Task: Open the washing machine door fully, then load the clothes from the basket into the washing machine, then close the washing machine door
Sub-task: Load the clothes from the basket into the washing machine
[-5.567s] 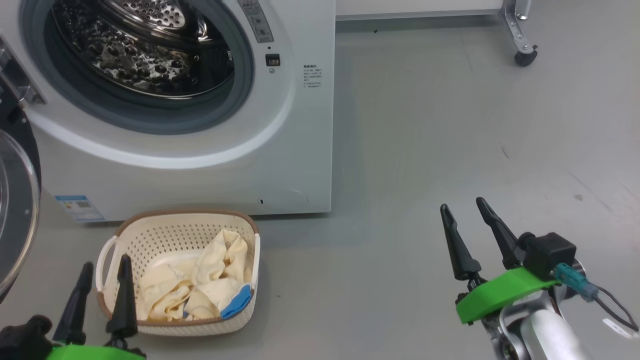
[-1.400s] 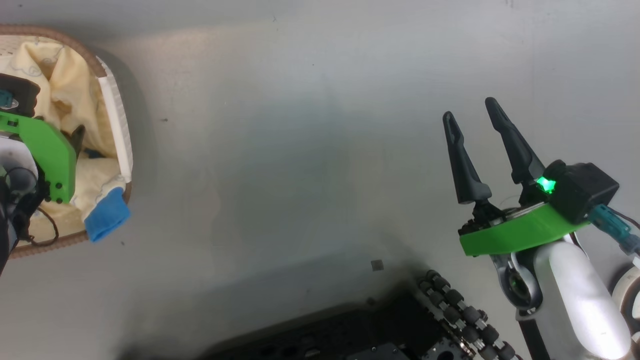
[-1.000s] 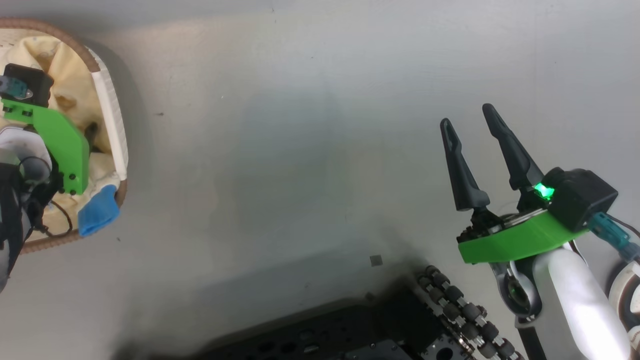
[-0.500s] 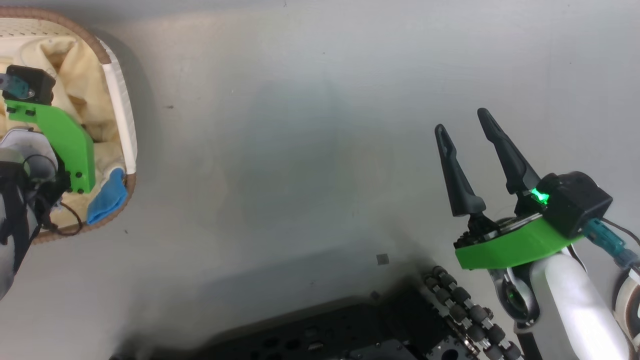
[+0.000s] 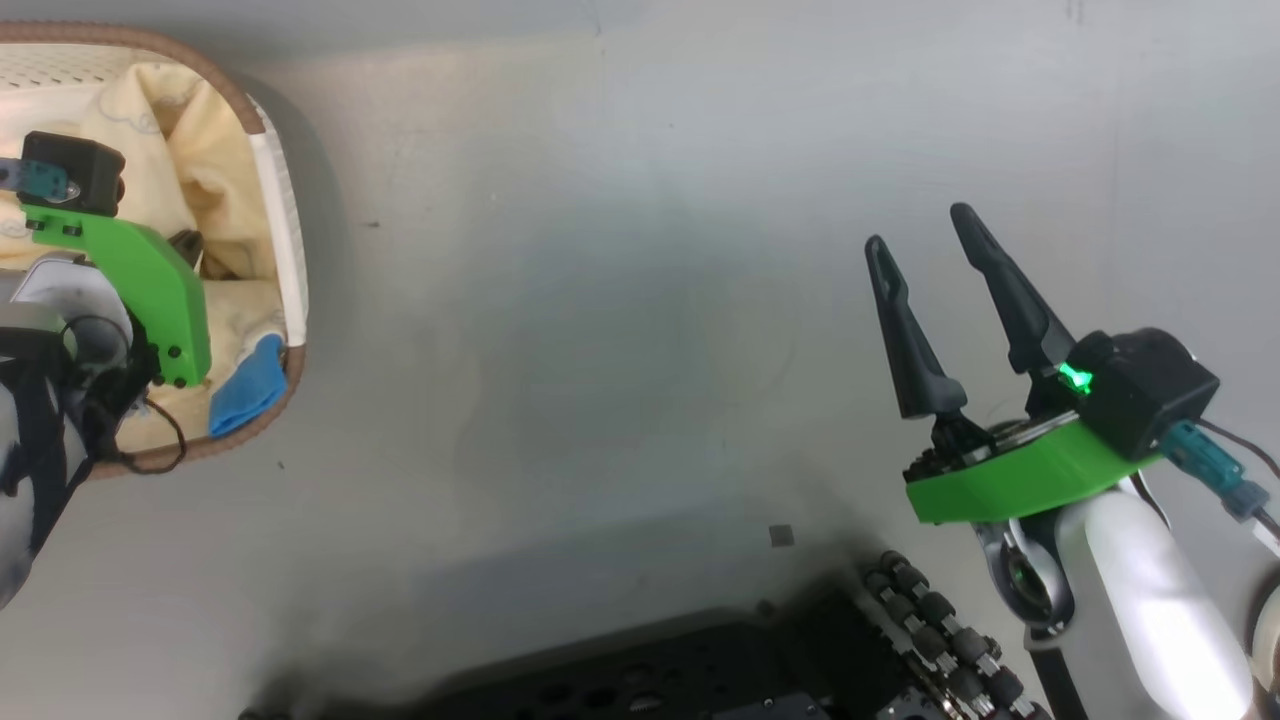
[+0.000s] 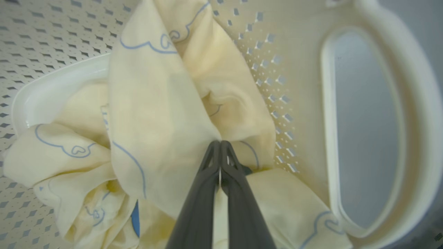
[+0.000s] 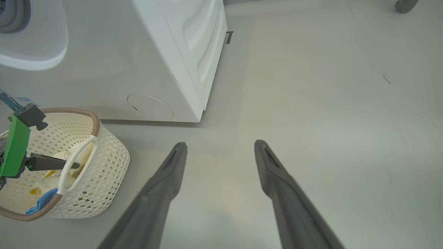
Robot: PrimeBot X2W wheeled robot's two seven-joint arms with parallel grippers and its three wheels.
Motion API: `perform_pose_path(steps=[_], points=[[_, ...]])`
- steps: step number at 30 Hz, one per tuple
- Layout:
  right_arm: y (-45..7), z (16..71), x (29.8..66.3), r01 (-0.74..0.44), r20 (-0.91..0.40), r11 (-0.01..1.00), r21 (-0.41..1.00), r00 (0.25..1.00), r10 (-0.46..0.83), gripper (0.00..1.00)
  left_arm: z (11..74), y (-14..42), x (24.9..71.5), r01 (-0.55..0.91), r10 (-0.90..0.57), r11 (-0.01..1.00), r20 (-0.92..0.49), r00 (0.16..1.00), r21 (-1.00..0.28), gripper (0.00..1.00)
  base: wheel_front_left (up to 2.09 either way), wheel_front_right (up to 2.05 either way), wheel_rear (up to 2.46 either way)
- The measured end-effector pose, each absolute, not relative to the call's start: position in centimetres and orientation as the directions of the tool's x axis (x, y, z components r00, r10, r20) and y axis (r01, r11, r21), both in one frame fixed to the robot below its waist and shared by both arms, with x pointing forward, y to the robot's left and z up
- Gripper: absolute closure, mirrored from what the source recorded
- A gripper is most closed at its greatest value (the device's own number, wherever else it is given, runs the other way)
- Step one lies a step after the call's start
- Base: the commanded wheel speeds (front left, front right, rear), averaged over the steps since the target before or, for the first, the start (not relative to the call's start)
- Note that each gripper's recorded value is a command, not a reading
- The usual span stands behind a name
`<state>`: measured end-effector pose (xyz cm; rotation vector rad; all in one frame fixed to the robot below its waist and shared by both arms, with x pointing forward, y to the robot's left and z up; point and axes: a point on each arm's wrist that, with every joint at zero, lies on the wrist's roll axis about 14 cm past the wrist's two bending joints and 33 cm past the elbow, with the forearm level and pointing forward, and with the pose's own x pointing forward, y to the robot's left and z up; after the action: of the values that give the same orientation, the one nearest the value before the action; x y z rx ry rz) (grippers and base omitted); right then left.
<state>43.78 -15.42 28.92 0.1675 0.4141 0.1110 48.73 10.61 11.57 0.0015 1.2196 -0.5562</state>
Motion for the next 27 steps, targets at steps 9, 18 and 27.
perform_pose_path(steps=[9, 18, 27], points=[[-14.4, 31.1, 45.3, -0.121, -0.325, 0.976, 0.181, 0.929, 0.176, 0.0, 15.6, 11.0, 50.1, 0.403, -0.428, 0.871, -0.837, 0.34, -0.281, 1.0, 0.0, 0.0, 0.0], [-13.2, 33.6, 45.7, -0.162, -0.273, 0.97, 0.181, 0.939, 0.208, 0.0, 20.2, 12.2, 50.9, 0.374, -0.429, 0.889, -0.765, 0.48, -0.264, 1.0, 0.0, 0.0, 0.0], [-12.4, 36.4, 45.9, -0.191, -0.214, 0.965, 0.18, 0.95, 0.228, 0.0, 25.3, 13.5, 52.0, 0.36, -0.42, 0.904, -0.649, 0.635, -0.233, 1.0, 0.0, 0.0, 0.0]])
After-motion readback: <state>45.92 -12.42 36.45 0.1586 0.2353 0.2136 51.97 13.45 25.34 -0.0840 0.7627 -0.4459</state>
